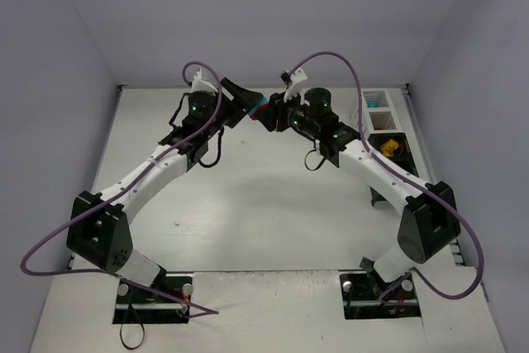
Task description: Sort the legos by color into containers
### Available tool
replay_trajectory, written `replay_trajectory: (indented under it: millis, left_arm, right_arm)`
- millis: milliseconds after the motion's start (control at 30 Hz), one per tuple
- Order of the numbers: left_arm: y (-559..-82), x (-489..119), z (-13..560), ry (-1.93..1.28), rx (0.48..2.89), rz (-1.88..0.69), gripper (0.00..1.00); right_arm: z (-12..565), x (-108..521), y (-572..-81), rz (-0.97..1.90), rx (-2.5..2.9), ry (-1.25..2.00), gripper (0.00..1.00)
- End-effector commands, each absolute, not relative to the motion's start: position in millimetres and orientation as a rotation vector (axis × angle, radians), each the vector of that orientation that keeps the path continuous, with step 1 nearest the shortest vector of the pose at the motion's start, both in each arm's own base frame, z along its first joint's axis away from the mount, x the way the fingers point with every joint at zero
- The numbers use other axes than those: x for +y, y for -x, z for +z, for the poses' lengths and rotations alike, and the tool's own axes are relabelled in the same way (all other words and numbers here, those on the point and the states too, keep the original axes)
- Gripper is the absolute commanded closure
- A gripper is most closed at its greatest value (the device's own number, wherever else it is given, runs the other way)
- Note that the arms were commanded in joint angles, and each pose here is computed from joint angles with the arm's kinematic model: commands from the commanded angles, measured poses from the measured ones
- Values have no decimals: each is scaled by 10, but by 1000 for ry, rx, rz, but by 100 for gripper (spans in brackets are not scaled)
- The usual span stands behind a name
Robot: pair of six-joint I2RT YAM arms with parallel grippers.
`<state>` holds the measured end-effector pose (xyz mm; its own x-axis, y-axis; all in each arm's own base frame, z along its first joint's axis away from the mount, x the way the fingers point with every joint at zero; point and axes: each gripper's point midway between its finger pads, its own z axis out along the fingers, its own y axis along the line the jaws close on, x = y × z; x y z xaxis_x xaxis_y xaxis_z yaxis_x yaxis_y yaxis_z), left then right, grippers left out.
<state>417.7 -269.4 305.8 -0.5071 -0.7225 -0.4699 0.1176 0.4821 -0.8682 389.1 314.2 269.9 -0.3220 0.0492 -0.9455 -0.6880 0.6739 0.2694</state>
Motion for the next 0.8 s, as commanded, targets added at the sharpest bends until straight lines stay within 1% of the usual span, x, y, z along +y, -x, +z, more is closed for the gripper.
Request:
replay_trajectory:
  millis: [0, 67, 100, 167, 233, 300, 367, 500, 567, 633, 767]
  left_arm:
    - [-4120, -2650, 3566, 477, 1671, -1206, 40]
    - [-4120, -2645, 3578, 473, 1668, -1203, 44]
    - [-4125, -2651, 3572, 472, 1670, -1203, 47]
    - [-4121, -2678, 3565, 457, 1678, -1210, 49]
    - [-4112, -2702, 3561, 444, 1682, -1218, 48]
    - [-4097, -2732, 3548, 426, 1687, -1228, 38]
    - [-4090, -2740, 3537, 413, 1689, -1223, 36]
    - [-4088, -2734, 3525, 396, 1691, -1208, 36]
    - [-4091, -2729, 3520, 383, 1694, -1194, 38]
    - [-4099, -2730, 3509, 374, 1695, -1185, 43]
    - [-4106, -2746, 3492, 348, 1705, -1173, 45]
  right_arm:
    - [3182, 3156, -3807, 827, 1607, 530, 100]
    - [3196, 3162, -3794, 829, 1603, 535, 100]
    - [3189, 3168, -3790, 833, 1604, 539, 100]
    - [3180, 3203, -3772, 847, 1605, 551, 100]
    - [3177, 3210, -3778, 851, 1606, 555, 100]
    - [3171, 3215, -3773, 854, 1610, 559, 100]
    - [3174, 3216, -3771, 854, 1609, 562, 100]
    - [3183, 3230, -3773, 859, 1607, 566, 100]
    - [3180, 3233, -3779, 858, 1609, 568, 100]
    - [3187, 3243, -3776, 860, 1607, 570, 100]
    - [3174, 3261, -3785, 866, 1611, 574, 100]
